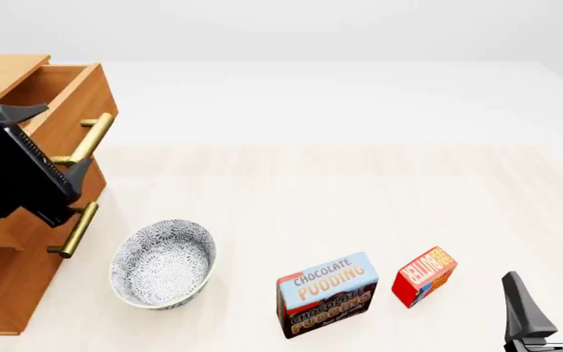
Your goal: Put the butter at the back in the top drawer of the cabinet and close it.
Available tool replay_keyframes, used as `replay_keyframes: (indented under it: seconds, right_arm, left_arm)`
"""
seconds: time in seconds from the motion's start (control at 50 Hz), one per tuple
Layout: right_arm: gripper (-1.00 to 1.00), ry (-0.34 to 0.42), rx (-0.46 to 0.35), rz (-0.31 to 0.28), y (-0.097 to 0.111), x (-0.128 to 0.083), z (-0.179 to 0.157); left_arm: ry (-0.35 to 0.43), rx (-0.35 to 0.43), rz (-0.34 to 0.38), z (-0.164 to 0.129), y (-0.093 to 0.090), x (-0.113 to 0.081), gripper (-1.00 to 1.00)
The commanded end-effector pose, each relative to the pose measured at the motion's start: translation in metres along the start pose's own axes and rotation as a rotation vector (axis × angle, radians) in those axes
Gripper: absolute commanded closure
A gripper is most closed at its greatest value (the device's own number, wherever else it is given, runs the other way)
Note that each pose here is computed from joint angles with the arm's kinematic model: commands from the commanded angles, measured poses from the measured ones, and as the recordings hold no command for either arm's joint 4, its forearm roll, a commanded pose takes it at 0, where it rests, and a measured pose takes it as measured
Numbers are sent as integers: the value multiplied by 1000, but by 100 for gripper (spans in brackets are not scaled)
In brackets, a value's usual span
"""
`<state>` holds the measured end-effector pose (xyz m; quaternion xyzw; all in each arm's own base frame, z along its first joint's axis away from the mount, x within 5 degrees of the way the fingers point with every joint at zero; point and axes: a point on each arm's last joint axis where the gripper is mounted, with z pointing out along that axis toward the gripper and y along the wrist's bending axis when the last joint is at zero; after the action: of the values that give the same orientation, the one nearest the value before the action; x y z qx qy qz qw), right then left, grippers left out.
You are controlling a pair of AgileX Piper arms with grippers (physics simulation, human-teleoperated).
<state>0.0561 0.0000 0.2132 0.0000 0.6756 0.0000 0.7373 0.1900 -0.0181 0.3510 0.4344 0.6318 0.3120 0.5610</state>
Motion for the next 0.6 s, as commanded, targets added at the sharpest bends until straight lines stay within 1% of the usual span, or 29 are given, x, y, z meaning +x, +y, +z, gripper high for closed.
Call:
replay_keyframes:
  seconds: [0.02, 0.04, 0.08, 0.12, 0.14, 0.16, 0.2, 0.24, 0.28, 0.3, 0.32, 0.34, 0.36, 0.38, 0.42, 0.44, 0.48, 0.5, 0.52, 0.54, 0.6]
  right_arm:
    - [-100, 0, 0, 0, 0, 0, 0]
    - [-100, 0, 0, 0, 0, 0, 0]
    - [-100, 0, 0, 0, 0, 0, 0]
    - [-100, 0, 0, 0, 0, 0, 0]
    - [-100, 0, 0, 0, 0, 0, 0]
    - [-100, 0, 0, 0, 0, 0, 0]
    - [-100, 0, 0, 0, 0, 0, 0]
    - [-100, 0, 0, 0, 0, 0, 0]
    - [-100, 0, 0, 0, 0, 0, 0]
    - [-100, 0, 0, 0, 0, 0, 0]
    - [-100, 0, 0, 0, 0, 0, 0]
    - [-100, 0, 0, 0, 0, 0, 0]
    - [-100, 0, 0, 0, 0, 0, 0]
    - [-100, 0, 0, 0, 0, 0, 0]
    - [-100, 0, 0, 0, 0, 0, 0]
    - [-100, 0, 0, 0, 0, 0, 0]
    - [-100, 0, 0, 0, 0, 0, 0]
    - [-100, 0, 0, 0, 0, 0, 0]
    - [-100, 0, 0, 0, 0, 0, 0]
    - [-100, 0, 0, 0, 0, 0, 0]
    - [-100, 0, 0, 0, 0, 0, 0]
  left_arm:
    - [-27, -23, -43, -15, 22, -13, -100]
    - [-38, -33, -65, -20, 34, -20, -100]
    - [-43, -33, -87, -23, 41, -24, -100]
    - [-71, 30, -155, -19, 48, -40, -100]
    - [-71, 30, -155, -19, 49, -40, -100]
    - [-48, 17, -189, -27, 59, -39, -100]
    - [-46, 51, -286, -27, 75, -51, -100]
    - [-40, 27, -286, -33, 80, -49, -100]
    - [-42, 13, -320, -38, 92, -53, -100]
    - [-42, 13, -320, -38, 92, -54, -100]
    - [-38, 10, -348, -39, 99, -56, -100]
    - [-38, 10, -348, -39, 99, -56, -100]
    - [-25, 15, -398, -39, 111, -61, -100]
    - [-15, 12, -437, -40, 120, -63, -100]
    - [-11, 3, -483, -45, 131, -67, -100]
    - [-1, 5, -525, -46, 138, -69, -100]
    - [-10, 3, -573, -51, 146, -74, -100]
    - [22, 44, -653, -43, 149, -77, -100]
    - [16, 53, -678, -44, 151, -80, -100]
    - [0, 45, -685, -50, 153, -82, -100]
    - [4, 49, -721, -52, 156, -84, -100]
